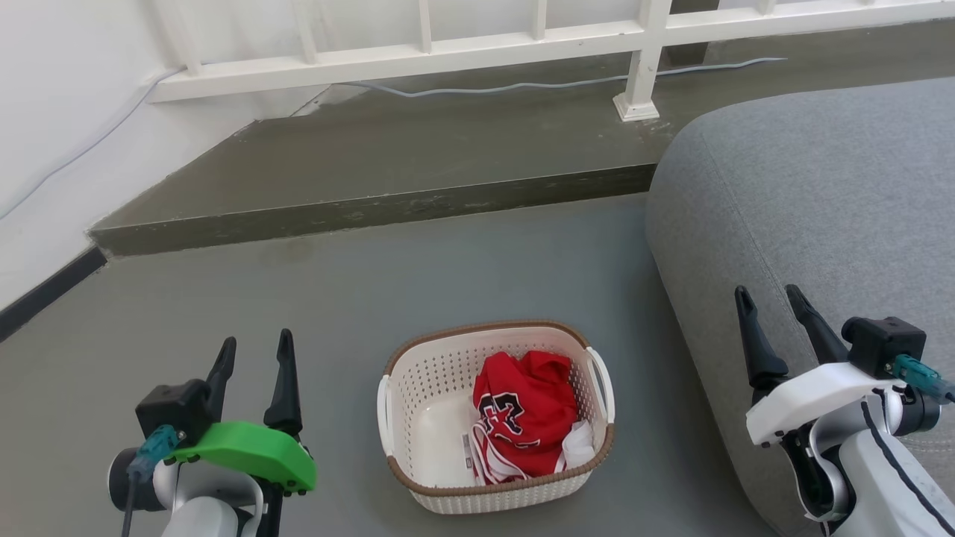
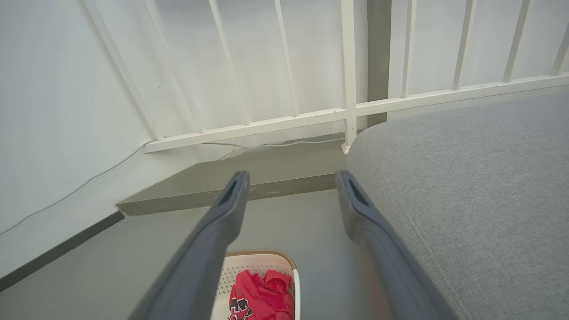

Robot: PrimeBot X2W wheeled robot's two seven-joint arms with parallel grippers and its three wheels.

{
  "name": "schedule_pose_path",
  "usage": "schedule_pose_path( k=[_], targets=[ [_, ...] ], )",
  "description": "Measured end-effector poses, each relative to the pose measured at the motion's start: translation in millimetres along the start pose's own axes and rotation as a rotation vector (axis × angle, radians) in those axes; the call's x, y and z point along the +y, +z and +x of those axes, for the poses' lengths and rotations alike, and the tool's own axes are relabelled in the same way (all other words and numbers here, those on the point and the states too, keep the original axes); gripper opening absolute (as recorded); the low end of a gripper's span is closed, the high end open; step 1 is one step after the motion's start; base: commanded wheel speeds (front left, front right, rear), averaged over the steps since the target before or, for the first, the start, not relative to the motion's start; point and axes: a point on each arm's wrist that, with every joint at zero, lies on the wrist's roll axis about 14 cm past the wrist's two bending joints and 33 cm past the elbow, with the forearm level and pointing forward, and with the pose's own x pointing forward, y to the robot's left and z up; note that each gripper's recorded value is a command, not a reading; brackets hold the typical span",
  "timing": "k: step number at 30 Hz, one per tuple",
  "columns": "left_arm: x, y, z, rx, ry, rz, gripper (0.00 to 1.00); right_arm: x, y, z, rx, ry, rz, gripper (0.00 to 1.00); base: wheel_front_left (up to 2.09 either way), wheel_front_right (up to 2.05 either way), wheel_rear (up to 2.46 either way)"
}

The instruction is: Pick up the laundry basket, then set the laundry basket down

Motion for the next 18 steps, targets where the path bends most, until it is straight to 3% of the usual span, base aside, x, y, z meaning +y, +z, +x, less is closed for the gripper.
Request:
schedule_pose_path(
  k=[11, 18],
  targets=[
    [-7.9, -0.3, -1.0, -0.025, -0.027, 0.128, 1.00, 9.0, 5.2, 1.2, -0.034, 0.048, -0.139, 1.00, 0.00, 0.00, 0.00],
    [-8.8, -1.8, -1.1, -0.022, -0.028, 0.138, 1.00, 9.0, 3.7, 0.9, -0.034, 0.048, -0.151, 1.00, 0.00, 0.00, 0.00]
  ],
)
